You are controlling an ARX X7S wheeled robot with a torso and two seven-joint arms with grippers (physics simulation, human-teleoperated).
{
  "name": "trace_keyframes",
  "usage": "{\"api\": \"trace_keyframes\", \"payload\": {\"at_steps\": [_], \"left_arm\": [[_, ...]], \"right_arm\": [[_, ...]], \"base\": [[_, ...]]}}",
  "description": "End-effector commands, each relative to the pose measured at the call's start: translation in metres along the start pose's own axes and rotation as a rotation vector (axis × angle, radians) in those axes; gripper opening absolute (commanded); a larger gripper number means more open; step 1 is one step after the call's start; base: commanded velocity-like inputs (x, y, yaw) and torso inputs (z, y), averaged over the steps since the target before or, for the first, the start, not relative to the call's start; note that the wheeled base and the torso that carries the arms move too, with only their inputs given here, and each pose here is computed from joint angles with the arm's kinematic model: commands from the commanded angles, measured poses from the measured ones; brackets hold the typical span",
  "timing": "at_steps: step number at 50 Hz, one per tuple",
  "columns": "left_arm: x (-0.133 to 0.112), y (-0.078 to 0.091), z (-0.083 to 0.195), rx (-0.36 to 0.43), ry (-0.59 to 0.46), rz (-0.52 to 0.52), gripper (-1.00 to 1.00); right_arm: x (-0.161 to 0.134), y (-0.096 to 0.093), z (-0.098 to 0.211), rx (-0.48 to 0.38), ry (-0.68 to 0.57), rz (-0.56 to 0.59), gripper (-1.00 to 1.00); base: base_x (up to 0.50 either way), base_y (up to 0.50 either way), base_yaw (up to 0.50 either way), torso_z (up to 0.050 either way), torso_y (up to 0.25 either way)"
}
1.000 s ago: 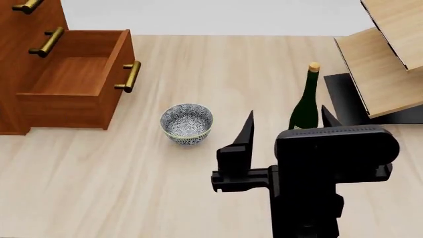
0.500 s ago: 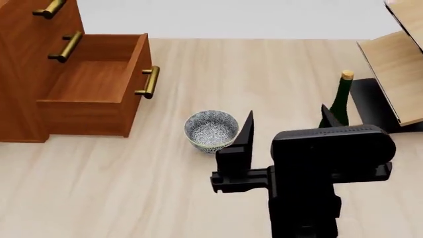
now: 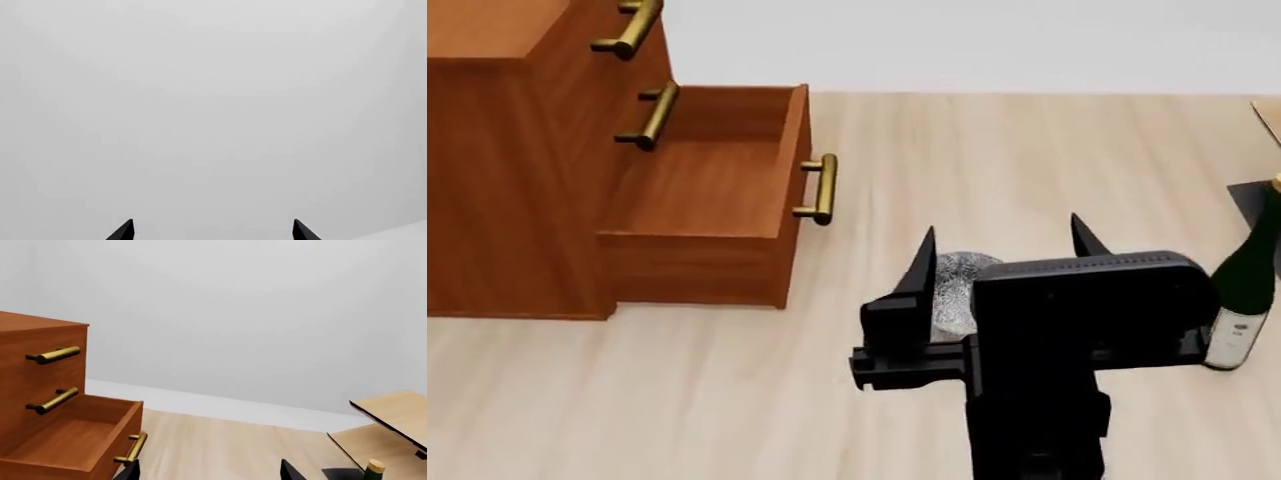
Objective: Put the wine bottle in the bottom drawer of the cabinet.
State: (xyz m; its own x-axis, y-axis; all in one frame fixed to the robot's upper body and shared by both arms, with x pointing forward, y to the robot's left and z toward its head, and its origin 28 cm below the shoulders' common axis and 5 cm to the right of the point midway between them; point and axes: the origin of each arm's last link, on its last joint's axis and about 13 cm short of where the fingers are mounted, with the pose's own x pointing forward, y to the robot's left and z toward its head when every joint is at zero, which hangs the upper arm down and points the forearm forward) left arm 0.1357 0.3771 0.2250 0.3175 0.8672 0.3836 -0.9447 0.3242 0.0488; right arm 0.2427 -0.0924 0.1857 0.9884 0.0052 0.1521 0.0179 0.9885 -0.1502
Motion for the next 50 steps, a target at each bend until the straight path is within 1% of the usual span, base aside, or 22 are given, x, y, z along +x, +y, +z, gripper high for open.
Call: {"api": "trace_keyframes", "payload": {"at_steps": [1, 15, 50], "left_arm": [[-0.0006, -0.0001, 0.0003, -0.002, 0.000, -0.006, 1.00], [-0.0003, -0.0003, 0.0006, -0.002, 0.001, -0.005, 1.00], [-0.0002, -0.0007, -0.0003, 0.005, 0.002, -0.007, 1.00]], "right_arm": [[0.0009, -0.0004, -0.0008, 0.004, 0.007, -0.002, 1.00], [0.0012, -0.0032, -0.0010, 0.017, 0.015, -0.013, 1.00], [0.0019, -0.0070, -0.0013, 0.044, 0.027, -0.033, 1.00]], "base": [[0.19, 0.23, 0.00, 0.000, 0.000], [0.19, 0.15, 0.00, 0.000, 0.000], [0.20, 0.00, 0.00, 0.000, 0.000]]}}
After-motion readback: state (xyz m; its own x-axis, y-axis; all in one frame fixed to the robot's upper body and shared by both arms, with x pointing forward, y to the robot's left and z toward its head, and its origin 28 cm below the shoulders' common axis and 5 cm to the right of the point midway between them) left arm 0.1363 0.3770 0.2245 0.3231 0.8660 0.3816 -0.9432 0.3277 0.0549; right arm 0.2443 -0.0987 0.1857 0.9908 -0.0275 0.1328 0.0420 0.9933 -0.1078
